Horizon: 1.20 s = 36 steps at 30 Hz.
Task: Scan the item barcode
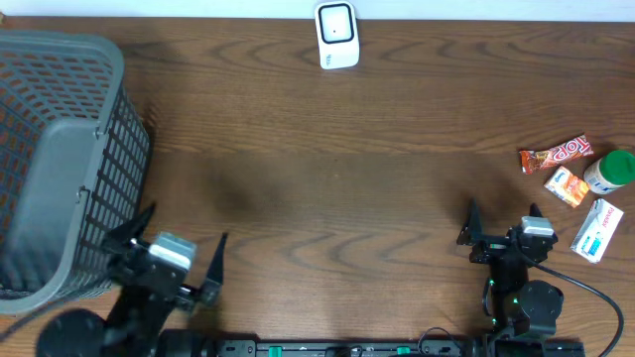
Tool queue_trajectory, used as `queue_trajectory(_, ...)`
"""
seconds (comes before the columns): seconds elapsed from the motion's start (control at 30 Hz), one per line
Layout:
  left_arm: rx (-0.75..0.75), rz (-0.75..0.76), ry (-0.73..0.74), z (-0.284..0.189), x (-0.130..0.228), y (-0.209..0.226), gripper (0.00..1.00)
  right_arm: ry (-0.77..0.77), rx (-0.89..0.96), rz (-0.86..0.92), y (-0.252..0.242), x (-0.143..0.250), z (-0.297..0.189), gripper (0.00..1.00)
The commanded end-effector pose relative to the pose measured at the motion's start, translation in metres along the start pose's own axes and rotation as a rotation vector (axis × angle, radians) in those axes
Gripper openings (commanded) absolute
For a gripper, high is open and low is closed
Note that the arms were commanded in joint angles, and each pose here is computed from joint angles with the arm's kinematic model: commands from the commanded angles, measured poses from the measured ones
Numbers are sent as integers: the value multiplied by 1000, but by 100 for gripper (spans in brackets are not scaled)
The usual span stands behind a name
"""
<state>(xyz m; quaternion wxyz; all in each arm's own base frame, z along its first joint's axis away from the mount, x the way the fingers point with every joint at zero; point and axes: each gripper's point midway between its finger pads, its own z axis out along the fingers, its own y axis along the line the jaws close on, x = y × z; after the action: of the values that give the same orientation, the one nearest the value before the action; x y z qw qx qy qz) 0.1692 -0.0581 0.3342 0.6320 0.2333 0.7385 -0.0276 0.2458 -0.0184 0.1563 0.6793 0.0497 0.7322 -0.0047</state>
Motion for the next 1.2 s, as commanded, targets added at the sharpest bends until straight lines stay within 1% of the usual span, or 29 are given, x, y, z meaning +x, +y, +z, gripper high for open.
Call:
queue_trajectory(0.0,100,0,-95,22,30,-25,95,-2,7,13,-1,0,0,99)
queue_trajectory(0.1,76,-61,-131,42,52,-23,95,-2,7,13,-1,0,0,99)
queue_trajectory(0.2,2,-206,-150,61,77,-11,95,-2,7,13,-1,0,0,99)
queue_trajectory(0.27,-40,-261,-155,68,92,-6,95,-2,7,13,-1,0,0,99)
queue_trajectory(0.4,-59,-259,-161,77,115,-8,95,-2,7,13,-1,0,0,99)
queue_trajectory(0.57,-102,-271,-114,86,143,-7,95,-2,7,13,-1,0,0,99)
queue_trajectory(0.77,-156,-278,-83,91,161,-1,95,-2,7,13,-1,0,0,99)
queue_trajectory(0.9,-148,-271,-44,97,180,-6,95,-2,7,13,-1,0,0,99)
queue_trajectory(1.17,-148,-292,-43,98,182,-6,95,-2,7,13,-1,0,0,99)
